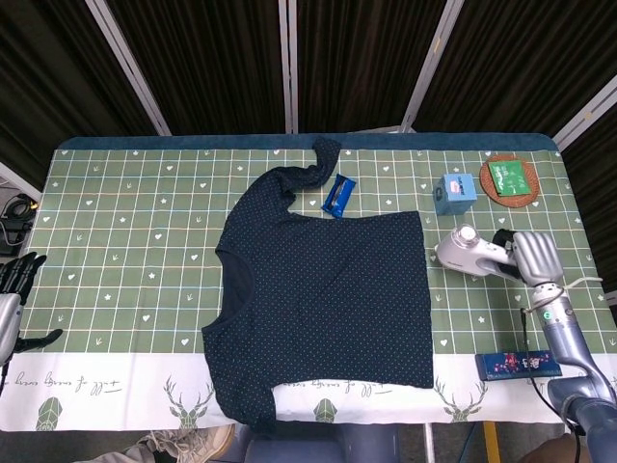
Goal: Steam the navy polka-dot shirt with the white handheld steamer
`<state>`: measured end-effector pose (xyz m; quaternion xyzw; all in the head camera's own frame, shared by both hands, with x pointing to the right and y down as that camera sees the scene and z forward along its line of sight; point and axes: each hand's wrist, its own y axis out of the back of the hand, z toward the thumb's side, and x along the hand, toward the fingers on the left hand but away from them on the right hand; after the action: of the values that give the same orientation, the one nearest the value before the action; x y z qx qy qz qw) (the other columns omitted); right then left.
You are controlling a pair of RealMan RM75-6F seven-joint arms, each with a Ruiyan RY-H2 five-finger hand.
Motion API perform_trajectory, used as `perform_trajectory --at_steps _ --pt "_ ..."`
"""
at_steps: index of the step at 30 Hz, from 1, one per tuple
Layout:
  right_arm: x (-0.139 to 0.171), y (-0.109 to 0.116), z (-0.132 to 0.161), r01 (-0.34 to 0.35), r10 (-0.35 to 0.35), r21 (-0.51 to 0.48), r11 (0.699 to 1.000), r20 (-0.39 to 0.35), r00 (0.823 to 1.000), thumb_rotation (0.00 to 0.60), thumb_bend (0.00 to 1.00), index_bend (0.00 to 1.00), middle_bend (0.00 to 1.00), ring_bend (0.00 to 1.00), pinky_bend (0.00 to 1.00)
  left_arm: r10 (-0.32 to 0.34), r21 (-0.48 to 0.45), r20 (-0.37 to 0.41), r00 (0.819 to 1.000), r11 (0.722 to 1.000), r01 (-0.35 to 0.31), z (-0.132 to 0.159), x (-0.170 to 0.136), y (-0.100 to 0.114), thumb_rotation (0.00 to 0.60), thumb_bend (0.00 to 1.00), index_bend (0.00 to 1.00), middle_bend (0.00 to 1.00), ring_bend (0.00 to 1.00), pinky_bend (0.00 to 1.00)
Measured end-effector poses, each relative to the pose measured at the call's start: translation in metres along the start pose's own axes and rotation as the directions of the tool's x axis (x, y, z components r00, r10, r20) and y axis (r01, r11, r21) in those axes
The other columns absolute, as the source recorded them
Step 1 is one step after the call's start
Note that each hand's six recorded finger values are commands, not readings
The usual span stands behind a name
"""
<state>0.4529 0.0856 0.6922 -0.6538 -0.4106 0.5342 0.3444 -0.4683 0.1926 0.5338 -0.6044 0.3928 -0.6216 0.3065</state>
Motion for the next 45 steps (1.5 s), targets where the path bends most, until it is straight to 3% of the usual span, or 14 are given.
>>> perform_trajectory --at_steps 6,11,14,18,24,27,34,40,45 --pt "-0.003 0.015 0.03 0.052 -0.054 -0.023 0.998 -0.139 0.989 0.6 0.79 0.82 0.65 0.65 0.92 -0.004 -0.002 -0.001 1.0 1.0 0.004 0.0 0.001 -0.001 0.6 0.0 0.0 0.0 0.0 0.0" --pt "-0.002 0.016 0.078 0.055 -0.066 -0.043 0.998 -0.317 0.946 0.6 0.79 0.82 0.64 0.65 0.92 -0.01 -0.003 -0.003 1.0 1.0 0.01 -0.001 0.002 -0.002 0.6 0.0 0.0 0.0 0.0 0.0" --pt "0.001 0.01 0.111 0.041 -0.052 -0.034 0.999 -0.419 0.906 0.6 0.79 0.82 0.64 0.65 0.92 -0.012 -0.004 -0.005 1.0 1.0 0.012 -0.002 0.003 -0.002 0.6 0.0 0.0 0.0 0.0 0.0" --pt "0.008 -0.002 0.154 0.014 -0.01 0.002 1.0 -0.544 0.839 0.6 0.79 0.82 0.64 0.65 0.92 -0.014 -0.006 -0.007 1.0 1.0 0.014 -0.002 0.003 -0.002 0.6 0.0 0.0 0.0 0.0 0.0" --pt "0.024 -0.026 0.212 -0.02 0.063 0.071 0.997 -0.681 0.73 0.6 0.79 0.82 0.64 0.65 0.92 -0.014 -0.011 -0.008 1.0 1.0 0.014 -0.003 0.003 -0.002 0.6 0.0 0.0 0.0 0.0 0.0" --pt "0.031 -0.039 0.234 -0.037 0.092 0.092 0.995 -0.723 0.685 0.6 0.79 0.82 0.64 0.65 0.92 -0.014 -0.014 -0.011 1.0 1.0 0.014 -0.004 0.003 -0.001 0.6 0.0 0.0 0.0 0.0 0.0" --pt "0.046 -0.069 0.266 -0.056 0.136 0.128 0.99 -0.779 0.612 0.6 0.79 0.82 0.64 0.65 0.92 -0.024 -0.011 -0.012 1.0 1.0 0.023 -0.004 0.004 -0.004 0.6 0.0 0.0 0.0 0.0 0.0" --pt "0.05 -0.082 0.274 -0.108 0.149 0.105 0.989 -0.791 0.594 0.6 0.79 0.82 0.64 0.65 0.92 -0.03 -0.01 -0.01 1.0 1.0 0.029 -0.004 0.004 -0.005 0.6 0.0 0.0 0.0 0.0 0.0" --pt "0.05 -0.088 0.27 -0.126 0.161 0.107 0.986 -0.787 0.596 0.6 0.79 0.82 0.64 0.65 0.92 -0.031 -0.008 -0.008 0.999 0.999 0.031 -0.003 0.005 -0.006 0.6 0.0 0.0 0.0 0.0 0.0"
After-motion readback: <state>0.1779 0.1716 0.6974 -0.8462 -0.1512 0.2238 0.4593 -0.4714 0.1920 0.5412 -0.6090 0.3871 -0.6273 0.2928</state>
